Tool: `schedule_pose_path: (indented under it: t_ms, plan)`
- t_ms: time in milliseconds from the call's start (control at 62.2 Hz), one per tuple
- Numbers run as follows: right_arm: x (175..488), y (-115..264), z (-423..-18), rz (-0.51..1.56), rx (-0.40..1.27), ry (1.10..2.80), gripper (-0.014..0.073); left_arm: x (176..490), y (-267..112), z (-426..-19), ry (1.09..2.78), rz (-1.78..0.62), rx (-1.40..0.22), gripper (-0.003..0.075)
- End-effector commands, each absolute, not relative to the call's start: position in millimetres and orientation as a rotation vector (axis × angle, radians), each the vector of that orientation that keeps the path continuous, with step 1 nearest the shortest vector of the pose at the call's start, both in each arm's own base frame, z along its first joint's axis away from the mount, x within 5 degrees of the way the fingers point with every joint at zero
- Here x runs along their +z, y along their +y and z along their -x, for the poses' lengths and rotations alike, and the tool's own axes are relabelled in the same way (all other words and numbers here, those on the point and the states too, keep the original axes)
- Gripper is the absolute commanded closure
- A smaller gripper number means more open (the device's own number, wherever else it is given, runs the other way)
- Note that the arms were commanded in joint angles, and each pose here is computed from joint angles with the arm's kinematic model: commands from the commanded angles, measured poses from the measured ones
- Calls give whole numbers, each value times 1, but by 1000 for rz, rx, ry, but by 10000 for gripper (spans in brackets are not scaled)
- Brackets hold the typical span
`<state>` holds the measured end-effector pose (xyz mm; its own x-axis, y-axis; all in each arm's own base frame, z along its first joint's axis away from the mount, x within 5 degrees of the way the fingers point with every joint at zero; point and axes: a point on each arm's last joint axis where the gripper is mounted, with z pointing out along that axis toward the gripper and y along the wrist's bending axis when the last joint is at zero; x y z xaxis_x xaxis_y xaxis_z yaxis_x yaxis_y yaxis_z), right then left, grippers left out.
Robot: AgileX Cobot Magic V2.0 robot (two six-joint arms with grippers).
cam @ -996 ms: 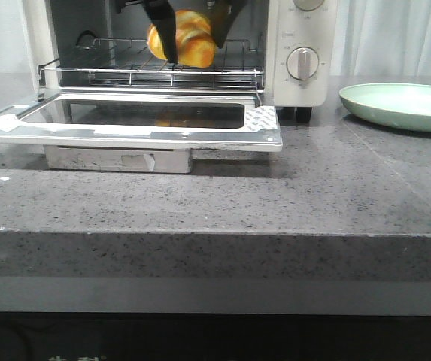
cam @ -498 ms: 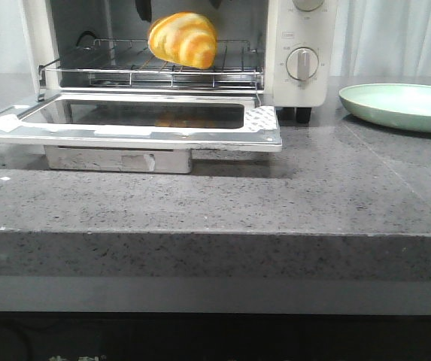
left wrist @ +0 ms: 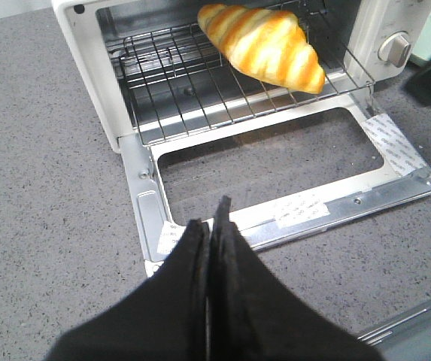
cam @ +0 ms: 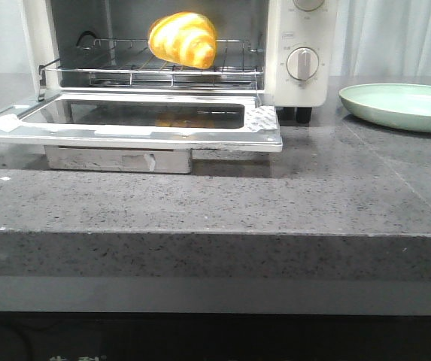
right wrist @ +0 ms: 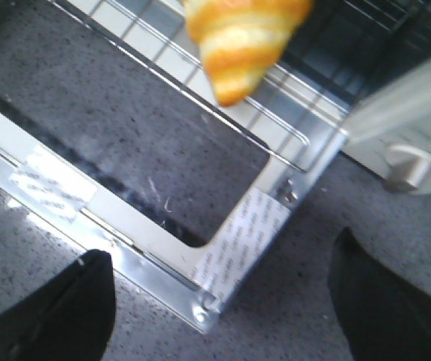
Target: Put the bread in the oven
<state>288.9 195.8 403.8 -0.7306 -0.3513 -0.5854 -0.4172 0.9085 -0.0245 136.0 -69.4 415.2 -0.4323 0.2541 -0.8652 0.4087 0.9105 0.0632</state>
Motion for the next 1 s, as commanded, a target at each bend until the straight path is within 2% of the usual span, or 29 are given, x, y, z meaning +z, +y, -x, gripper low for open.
schedule_pose_path:
  t_ms: [0, 193, 386, 659, 980]
  plan:
    - [431, 161, -267, 475, 197, 2300, 1, 429, -69, -135, 1955, -449, -215, 738]
    - [416, 102, -219, 342, 230, 2174, 1, 429, -69, -135, 1955, -449, -215, 738]
    - [395, 64, -162, 273, 247, 2061, 1, 429, -69, -135, 1955, -449, -215, 738]
    - [372, 36, -99, 256, 268, 1972, 1, 429, -69, -135, 1955, -449, -215, 738]
    - [369, 30, -86, 252, 262, 1990, 1, 429, -69, -135, 1955, -449, -215, 738]
